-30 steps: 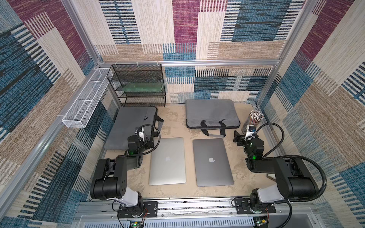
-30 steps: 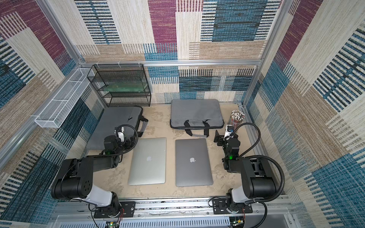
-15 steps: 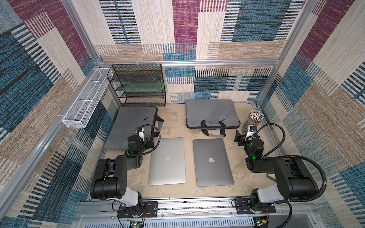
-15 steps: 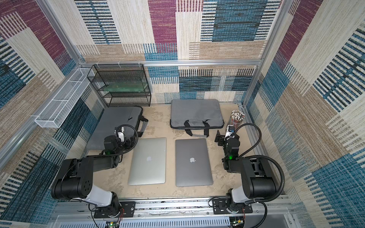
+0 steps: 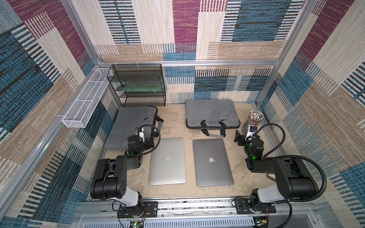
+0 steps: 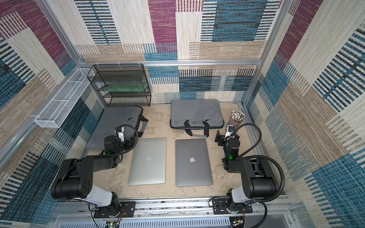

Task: Open the zippered laptop bag and take out the laptop
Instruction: Reset both arms

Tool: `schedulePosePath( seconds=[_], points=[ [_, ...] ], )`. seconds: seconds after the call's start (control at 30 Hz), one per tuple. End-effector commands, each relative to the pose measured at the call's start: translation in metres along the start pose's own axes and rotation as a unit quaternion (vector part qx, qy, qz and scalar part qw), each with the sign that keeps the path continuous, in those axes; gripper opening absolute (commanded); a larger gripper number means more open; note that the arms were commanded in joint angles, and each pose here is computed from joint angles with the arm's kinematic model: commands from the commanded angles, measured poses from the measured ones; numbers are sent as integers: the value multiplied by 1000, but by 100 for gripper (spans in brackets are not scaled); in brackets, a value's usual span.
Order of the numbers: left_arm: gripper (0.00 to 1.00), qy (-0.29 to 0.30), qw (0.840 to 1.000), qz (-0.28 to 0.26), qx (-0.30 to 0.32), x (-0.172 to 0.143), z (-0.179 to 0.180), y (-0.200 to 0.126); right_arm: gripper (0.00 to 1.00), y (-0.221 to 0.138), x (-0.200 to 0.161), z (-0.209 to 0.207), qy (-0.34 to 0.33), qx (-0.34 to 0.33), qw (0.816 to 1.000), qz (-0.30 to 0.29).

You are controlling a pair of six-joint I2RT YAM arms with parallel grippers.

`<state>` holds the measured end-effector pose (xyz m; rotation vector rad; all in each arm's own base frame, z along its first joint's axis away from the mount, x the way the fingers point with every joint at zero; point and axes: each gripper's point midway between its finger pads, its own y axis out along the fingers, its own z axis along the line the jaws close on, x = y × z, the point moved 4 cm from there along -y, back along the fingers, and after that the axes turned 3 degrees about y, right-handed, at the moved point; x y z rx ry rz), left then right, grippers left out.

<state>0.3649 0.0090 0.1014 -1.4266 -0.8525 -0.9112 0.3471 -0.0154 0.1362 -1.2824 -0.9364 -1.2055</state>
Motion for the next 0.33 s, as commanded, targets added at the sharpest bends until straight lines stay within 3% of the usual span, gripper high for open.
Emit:
schedulePosePath(
  seconds=[0.0, 0.3],
  points=[
    [99, 13, 1000, -12, -5, 6, -1, 0, 95, 0, 6, 0, 5, -4, 1000, -15],
    [99, 13, 1000, -11, -5, 6, -1, 0, 95, 0, 7, 0, 5, -3, 1000, -15]
  ],
)
